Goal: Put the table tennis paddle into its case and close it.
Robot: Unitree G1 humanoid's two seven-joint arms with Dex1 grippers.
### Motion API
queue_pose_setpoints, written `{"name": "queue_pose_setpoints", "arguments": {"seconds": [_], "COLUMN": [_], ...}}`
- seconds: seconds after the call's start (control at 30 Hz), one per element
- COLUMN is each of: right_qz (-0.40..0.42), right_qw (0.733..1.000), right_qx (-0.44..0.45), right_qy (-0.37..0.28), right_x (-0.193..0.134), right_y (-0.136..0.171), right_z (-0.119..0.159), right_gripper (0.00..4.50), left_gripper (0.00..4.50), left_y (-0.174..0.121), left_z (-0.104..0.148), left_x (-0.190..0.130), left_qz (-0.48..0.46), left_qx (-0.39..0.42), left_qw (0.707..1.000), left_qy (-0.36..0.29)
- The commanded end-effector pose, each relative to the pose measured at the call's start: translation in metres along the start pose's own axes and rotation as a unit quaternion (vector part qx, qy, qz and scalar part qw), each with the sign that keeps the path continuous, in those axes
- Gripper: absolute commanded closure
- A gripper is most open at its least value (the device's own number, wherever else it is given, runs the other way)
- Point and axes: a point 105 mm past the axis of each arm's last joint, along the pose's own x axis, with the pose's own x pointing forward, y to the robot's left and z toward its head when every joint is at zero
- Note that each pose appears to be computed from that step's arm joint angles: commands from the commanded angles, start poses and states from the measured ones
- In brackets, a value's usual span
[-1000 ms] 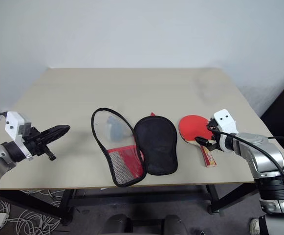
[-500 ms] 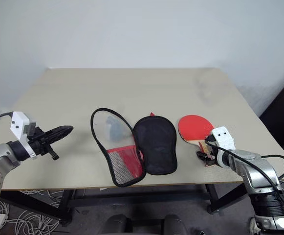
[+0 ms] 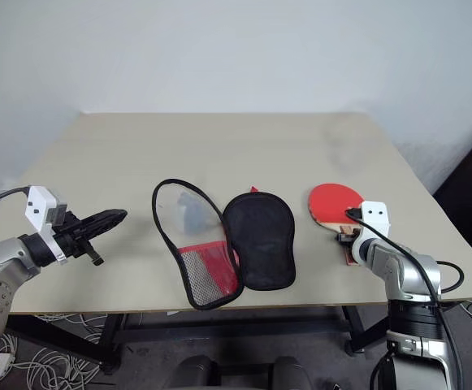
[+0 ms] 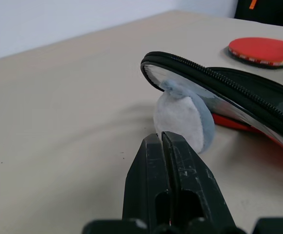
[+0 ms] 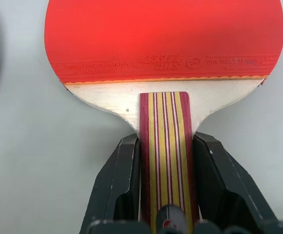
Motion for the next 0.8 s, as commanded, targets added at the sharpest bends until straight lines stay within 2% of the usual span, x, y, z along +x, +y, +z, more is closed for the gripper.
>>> {"name": "queue_pose_setpoints", "arguments": {"seconds": [0.03,0.17,0.43,0.63,0.8], "right_qz": [0.077,0.161,0.218,0.231,0.211], "right_qw": [0.993,0.982,0.975,0.973,0.976], "right_qx": [-0.014,-0.031,-0.017,0.000,0.016], "right_qy": [-0.084,-0.090,-0.049,0.011,0.051], "right_x": [-0.018,-0.034,-0.054,-0.059,-0.053], "right_y": [0.035,0.083,0.140,0.165,0.169], "right_z": [0.046,0.048,0.027,-0.007,-0.025], "right_gripper": [3.32,3.32,3.32,3.32,3.32], "left_gripper": [4.50,4.50,4.50,4.50,4.50], "left_y": [0.000,0.000,0.002,0.003,0.004], "left_z": [0.008,0.007,0.006,0.008,0.009], "left_x": [0.000,0.000,-0.002,-0.001,-0.001], "left_qz": [0.003,0.003,0.003,0.000,-0.004], "left_qx": [0.020,0.019,0.020,0.022,0.025], "left_qw": [1.000,1.000,1.000,1.000,1.000], "left_qy": [-0.013,-0.011,-0.004,0.000,0.006]}}
